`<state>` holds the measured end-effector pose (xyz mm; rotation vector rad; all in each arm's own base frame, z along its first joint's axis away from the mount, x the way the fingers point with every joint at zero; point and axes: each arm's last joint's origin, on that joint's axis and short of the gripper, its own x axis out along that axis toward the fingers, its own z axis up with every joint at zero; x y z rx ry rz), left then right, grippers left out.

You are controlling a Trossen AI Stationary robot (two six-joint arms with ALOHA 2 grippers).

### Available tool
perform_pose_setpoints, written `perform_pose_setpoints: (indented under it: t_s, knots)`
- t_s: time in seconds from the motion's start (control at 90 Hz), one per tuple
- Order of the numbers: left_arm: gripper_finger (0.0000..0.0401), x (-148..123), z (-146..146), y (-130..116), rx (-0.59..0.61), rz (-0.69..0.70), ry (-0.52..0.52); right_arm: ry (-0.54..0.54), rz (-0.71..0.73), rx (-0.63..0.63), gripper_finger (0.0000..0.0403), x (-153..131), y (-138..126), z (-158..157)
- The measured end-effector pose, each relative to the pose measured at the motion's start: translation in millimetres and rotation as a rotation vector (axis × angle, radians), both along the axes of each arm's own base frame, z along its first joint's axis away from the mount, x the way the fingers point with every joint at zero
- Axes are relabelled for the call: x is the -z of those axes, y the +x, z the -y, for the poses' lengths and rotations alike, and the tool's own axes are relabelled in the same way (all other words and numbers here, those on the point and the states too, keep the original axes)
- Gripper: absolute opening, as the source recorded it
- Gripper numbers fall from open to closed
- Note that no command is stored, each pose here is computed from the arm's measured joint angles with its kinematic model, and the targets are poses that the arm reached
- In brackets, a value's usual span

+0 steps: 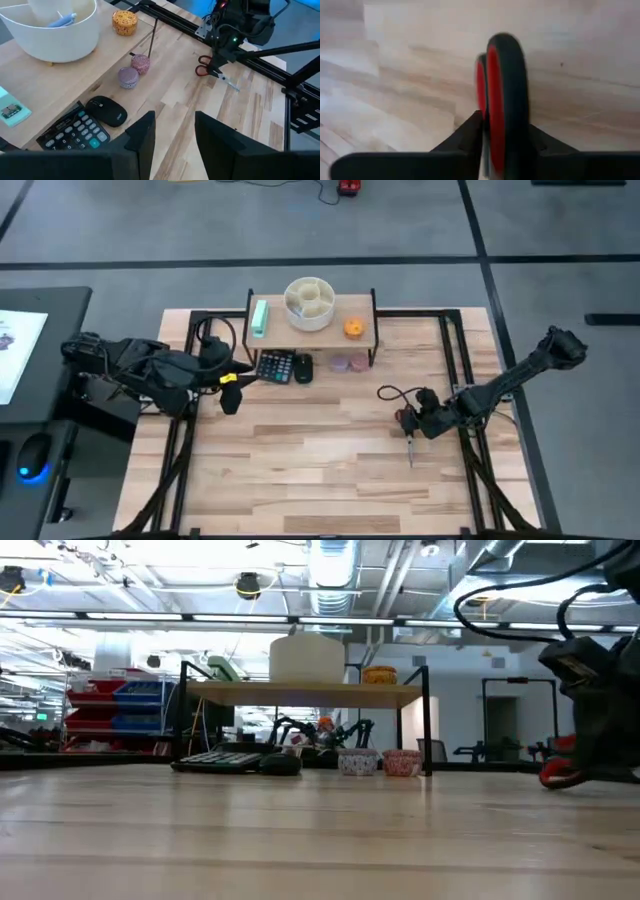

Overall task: Stock shelves
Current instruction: Remove the black scissor from the white desk organizer

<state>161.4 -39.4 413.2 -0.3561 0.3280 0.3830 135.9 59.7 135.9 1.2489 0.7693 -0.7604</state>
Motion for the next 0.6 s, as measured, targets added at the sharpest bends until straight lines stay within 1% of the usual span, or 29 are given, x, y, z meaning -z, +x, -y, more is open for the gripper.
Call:
perform_pose_setpoints:
  t_s: [0.156,0.356,0.456,0.6]
  knots:
    - [0.0116,0,0,0,0.001,0.000,0.000,0.009,-0.042,-0.021,0.0138,2,-3,0]
    - [0.0116,0,0,0,0.001,0.000,0.000,0.007,-0.057,-0.023,0.0214,2,-4,1]
    - [0.0116,0,0,0,0.003,0.000,-0.001,-0.001,-0.117,-0.028,0.0231,-3,-6,1]
    - [0.0116,0,0,0,0.004,-0.001,-0.001,-0.058,-0.213,-0.050,0.0233,-23,-7,2]
